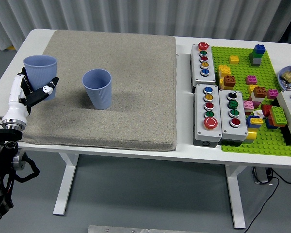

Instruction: Pick cup pour cup place

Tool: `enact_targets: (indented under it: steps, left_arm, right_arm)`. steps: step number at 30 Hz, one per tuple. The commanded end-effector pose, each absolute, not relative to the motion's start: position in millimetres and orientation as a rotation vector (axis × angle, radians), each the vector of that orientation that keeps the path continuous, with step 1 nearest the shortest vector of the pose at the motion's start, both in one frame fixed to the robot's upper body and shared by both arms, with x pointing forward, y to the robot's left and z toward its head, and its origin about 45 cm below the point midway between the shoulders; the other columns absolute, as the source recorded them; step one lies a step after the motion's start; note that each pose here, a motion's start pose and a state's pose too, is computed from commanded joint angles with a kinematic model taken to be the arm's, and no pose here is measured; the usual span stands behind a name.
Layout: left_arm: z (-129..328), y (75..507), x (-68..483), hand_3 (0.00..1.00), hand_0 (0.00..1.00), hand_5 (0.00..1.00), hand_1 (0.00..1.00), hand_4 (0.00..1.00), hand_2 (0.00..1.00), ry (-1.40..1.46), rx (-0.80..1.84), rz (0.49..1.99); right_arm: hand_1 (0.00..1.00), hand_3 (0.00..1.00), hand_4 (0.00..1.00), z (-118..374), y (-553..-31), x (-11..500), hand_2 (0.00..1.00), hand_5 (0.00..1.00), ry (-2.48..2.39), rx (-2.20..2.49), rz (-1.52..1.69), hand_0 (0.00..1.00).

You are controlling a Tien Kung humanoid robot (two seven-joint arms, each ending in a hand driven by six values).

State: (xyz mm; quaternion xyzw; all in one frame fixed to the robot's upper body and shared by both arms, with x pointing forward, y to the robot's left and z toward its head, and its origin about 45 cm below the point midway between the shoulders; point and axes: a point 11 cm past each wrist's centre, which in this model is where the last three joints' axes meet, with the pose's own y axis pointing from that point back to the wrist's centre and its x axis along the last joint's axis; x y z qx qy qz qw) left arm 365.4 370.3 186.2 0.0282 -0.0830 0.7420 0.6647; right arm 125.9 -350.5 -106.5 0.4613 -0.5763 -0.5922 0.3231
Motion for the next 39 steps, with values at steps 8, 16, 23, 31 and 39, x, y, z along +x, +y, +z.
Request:
enact_targets:
  steps: [8,16,23,31,39]
  left_arm:
    - [203.3,367.4,354.2,0.7,0.502,0.002,0.57,0.495,0.796,-0.268,0.089,1.621]
    - [222.5,359.3,348.4,0.697,0.505,0.002,0.57,0.488,0.795,-0.349,0.117,1.544]
    - [231.6,352.9,348.9,0.691,0.506,0.002,0.57,0.48,0.794,-0.416,0.177,1.486]
    - [236.6,347.6,350.5,0.688,0.506,0.002,0.57,0.479,0.792,-0.512,0.295,1.411]
    - [242.9,342.9,352.3,0.687,0.506,0.002,0.57,0.478,0.792,-0.569,0.334,1.385]
  right_arm:
    - [0.699,0.606,0.115,-106.8,-351.5,123.9,0.752,0.273,-1.512,1.207,-1.554,0.748]
    - [0.699,0.607,0.115,-106.6,-352.8,123.8,0.752,0.273,-1.515,1.206,-1.553,0.748]
    - [0.698,0.607,0.114,-106.0,-354.0,125.2,0.75,0.271,-1.521,1.207,-1.549,0.748]
    - [0.699,0.607,0.114,-105.8,-355.4,125.3,0.751,0.27,-1.528,1.204,-1.548,0.748]
    - [0.698,0.606,0.115,-105.5,-356.6,125.9,0.751,0.271,-1.533,1.203,-1.545,0.748]
